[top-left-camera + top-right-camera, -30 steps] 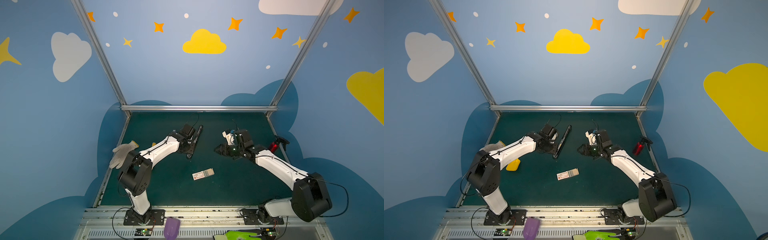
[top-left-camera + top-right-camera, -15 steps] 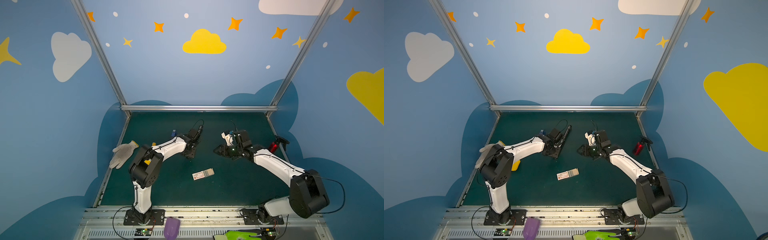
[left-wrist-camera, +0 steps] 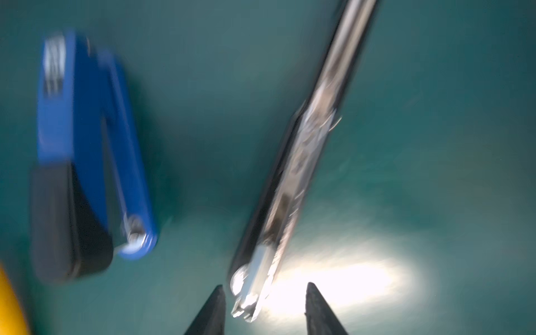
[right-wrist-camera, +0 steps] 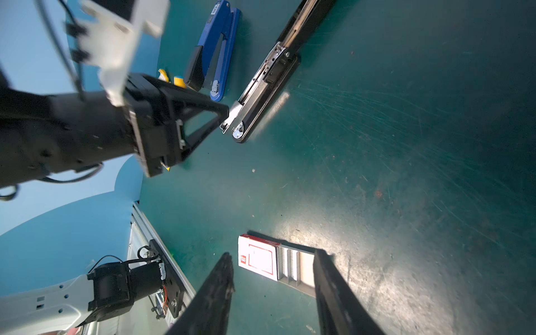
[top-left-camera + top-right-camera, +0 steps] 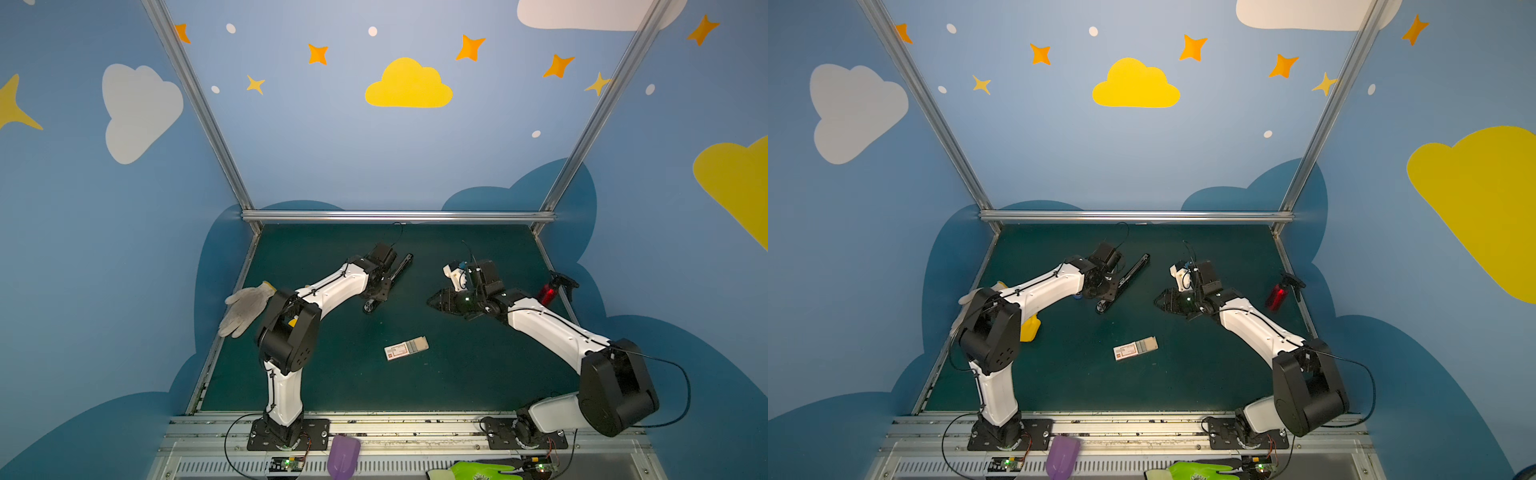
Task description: Load the staples into the stapler
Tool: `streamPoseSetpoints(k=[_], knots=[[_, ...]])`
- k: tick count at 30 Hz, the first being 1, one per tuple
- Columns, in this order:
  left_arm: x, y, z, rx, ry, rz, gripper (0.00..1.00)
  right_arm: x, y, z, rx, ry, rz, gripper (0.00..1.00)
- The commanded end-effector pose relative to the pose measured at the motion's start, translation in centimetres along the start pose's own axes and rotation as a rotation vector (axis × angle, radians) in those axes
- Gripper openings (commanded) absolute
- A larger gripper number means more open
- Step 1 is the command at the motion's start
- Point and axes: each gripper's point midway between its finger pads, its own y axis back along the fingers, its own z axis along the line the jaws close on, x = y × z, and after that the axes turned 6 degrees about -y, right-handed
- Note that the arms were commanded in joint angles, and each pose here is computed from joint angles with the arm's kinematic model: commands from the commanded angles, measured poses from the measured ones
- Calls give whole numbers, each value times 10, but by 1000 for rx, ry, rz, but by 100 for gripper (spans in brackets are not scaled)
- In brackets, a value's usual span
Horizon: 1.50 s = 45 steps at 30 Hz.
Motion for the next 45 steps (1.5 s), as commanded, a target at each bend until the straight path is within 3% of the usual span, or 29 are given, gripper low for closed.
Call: streamPoseSetpoints(k=[1, 4, 12, 18, 23, 27, 33, 38, 45], knots=[[-32, -10, -14, 58, -28, -61, 51, -9, 13, 6, -2, 7, -35, 49], [-56, -26, -20, 82, -50, -74, 51, -9, 17, 2, 7, -5, -42, 53], [-95, -75, -31, 91, -139, -67, 51, -7, 24, -7, 18, -15, -44, 53], [-96, -102, -34, 86, -190, -11, 48, -6, 27, -14, 25, -30, -48, 52], [-83, -111, -41, 129, -213, 27, 36, -8, 24, -22, 27, -55, -50, 52], [-72, -111, -49, 147, -236, 39, 20, -16, 19, -31, 25, -95, -63, 52], [-65, -94, -59, 117, -330, -33, 10, -40, 4, -53, -22, -219, -97, 55], [-64, -68, -70, 169, -339, -122, 9, -66, -18, -65, -124, -326, -98, 60], [-64, -56, -72, 162, -347, -130, 10, -81, -36, -63, -174, -353, -68, 59]])
